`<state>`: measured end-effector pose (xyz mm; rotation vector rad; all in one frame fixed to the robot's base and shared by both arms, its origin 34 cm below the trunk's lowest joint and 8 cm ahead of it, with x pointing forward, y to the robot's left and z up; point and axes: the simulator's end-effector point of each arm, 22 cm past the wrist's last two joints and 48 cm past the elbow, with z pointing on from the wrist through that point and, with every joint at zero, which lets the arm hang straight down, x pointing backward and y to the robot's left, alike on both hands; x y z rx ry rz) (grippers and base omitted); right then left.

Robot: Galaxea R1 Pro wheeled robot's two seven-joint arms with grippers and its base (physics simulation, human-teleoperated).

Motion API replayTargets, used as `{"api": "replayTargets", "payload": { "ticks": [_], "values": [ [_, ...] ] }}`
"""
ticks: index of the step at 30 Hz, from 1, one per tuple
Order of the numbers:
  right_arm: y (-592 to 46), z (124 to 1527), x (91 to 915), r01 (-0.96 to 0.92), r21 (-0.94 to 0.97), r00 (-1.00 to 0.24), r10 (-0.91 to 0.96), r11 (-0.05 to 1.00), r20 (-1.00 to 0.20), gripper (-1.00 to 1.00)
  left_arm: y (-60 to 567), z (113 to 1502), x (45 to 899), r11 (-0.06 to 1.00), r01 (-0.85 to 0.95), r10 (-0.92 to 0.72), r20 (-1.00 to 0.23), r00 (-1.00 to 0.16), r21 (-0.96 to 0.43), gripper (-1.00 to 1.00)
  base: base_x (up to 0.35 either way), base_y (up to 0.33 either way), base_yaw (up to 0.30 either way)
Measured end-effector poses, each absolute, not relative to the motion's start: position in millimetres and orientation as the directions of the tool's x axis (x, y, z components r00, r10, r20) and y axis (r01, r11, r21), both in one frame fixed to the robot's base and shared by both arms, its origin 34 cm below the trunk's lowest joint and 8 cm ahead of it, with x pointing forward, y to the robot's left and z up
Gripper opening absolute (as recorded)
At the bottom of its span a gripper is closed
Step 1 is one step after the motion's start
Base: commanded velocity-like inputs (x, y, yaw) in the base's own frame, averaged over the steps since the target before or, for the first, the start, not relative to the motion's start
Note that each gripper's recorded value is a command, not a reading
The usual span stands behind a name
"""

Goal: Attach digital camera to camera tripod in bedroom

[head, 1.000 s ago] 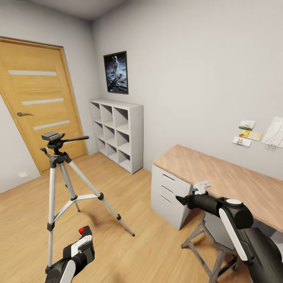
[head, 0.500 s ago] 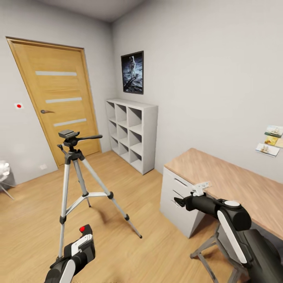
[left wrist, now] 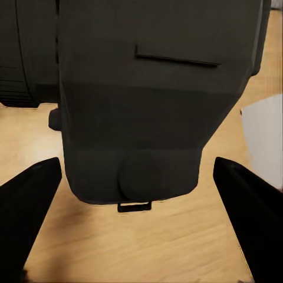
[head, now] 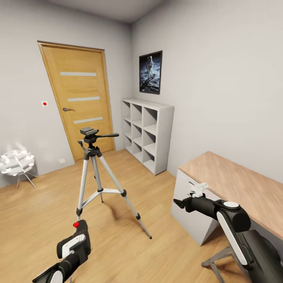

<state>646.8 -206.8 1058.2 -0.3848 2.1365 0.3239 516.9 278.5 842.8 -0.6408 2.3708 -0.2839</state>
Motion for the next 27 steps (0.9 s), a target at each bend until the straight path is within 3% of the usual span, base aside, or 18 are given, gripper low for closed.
{"api": "replayTargets", "payload": {
  "ticks": [7, 13, 27],
  "values": [
    [-212.2, 1056.4, 645.7, -0.395, 0.068, -0.535, -0.169, 0.916, -0.828, 1.0, 296.4, 857.2, 497.2, 0.827, -0.351, -0.555, -0.541, -0.632, -0.439, -1.0, 0.0, 0.0, 0.254],
    [-200.9, 1062.6, 644.6, -0.453, 0.054, -0.483, -0.195, 0.89, -0.854, 1.0, 354.0, 867.4, 485.5, 0.761, -0.442, -0.649, -0.56, -0.516, -0.475, -1.0, 0.0, 0.0, 0.254],
    [-189.3, 1061.2, 633.3, -0.524, 0.077, -0.468, -0.211, 0.848, -0.858, 1.0, 390.9, 868.7, 473.2, 0.723, -0.506, -0.686, -0.57, -0.452, -0.47, -1.0, 0.0, 0.0, 0.254]
  ]
}}
